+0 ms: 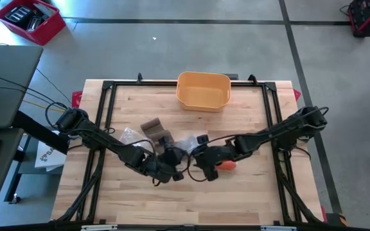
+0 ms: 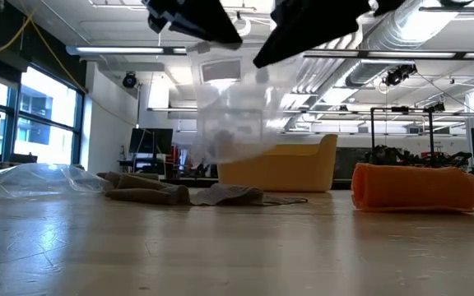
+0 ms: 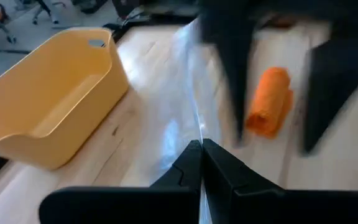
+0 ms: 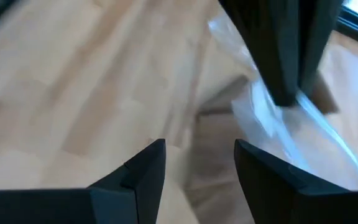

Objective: Roll bandage
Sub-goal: Open the bottom transparent zip bag

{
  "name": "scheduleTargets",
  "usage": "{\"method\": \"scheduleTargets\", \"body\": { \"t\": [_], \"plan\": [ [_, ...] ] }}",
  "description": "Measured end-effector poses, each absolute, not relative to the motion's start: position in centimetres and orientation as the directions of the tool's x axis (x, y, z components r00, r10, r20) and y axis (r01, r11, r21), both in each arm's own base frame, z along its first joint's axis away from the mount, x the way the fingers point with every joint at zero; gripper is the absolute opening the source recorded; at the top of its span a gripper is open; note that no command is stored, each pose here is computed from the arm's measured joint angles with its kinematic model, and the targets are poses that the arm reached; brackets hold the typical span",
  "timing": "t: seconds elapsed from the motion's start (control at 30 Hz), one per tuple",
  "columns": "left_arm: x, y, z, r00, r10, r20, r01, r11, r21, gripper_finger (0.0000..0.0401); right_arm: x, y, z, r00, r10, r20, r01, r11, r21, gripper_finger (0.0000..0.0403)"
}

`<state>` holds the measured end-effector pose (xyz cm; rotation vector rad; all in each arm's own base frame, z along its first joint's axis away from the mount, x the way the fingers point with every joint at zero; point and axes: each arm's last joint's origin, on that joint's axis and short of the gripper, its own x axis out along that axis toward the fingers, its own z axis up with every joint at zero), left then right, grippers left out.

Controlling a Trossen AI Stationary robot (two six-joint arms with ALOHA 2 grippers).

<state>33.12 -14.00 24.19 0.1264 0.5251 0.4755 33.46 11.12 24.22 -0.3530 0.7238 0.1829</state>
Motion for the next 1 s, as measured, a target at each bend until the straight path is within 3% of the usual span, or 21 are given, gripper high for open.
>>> {"method": "scheduleTargets", "body": {
  "t": [0.1,0.33,0.63,1.0],
  "plan": [
    [32.8,-13.8,23.7,0.739,0.482,-0.472,-0.414,0.876,0.247,0.0,32.9,12.0,25.4,0.766,0.07,-0.639,-0.285,0.928,-0.24,0.0184],
    [32.1,-13.4,22.1,0.708,0.505,-0.494,-0.422,0.863,0.279,0.0,32.5,13.5,27.9,0.834,-0.11,-0.54,-0.2,0.853,-0.482,0.0184],
    [32.3,-13.6,22.3,0.735,0.448,-0.509,-0.376,0.894,0.244,0.0,34.5,10.3,24.9,0.733,-0.103,-0.672,-0.253,0.876,-0.41,0.0183],
    [32.6,-13.3,22.6,0.737,0.49,-0.466,-0.435,0.871,0.229,0.0,34.4,10.5,23.2,0.647,-0.027,-0.762,-0.293,0.914,-0.281,0.0183]
  ]
}}
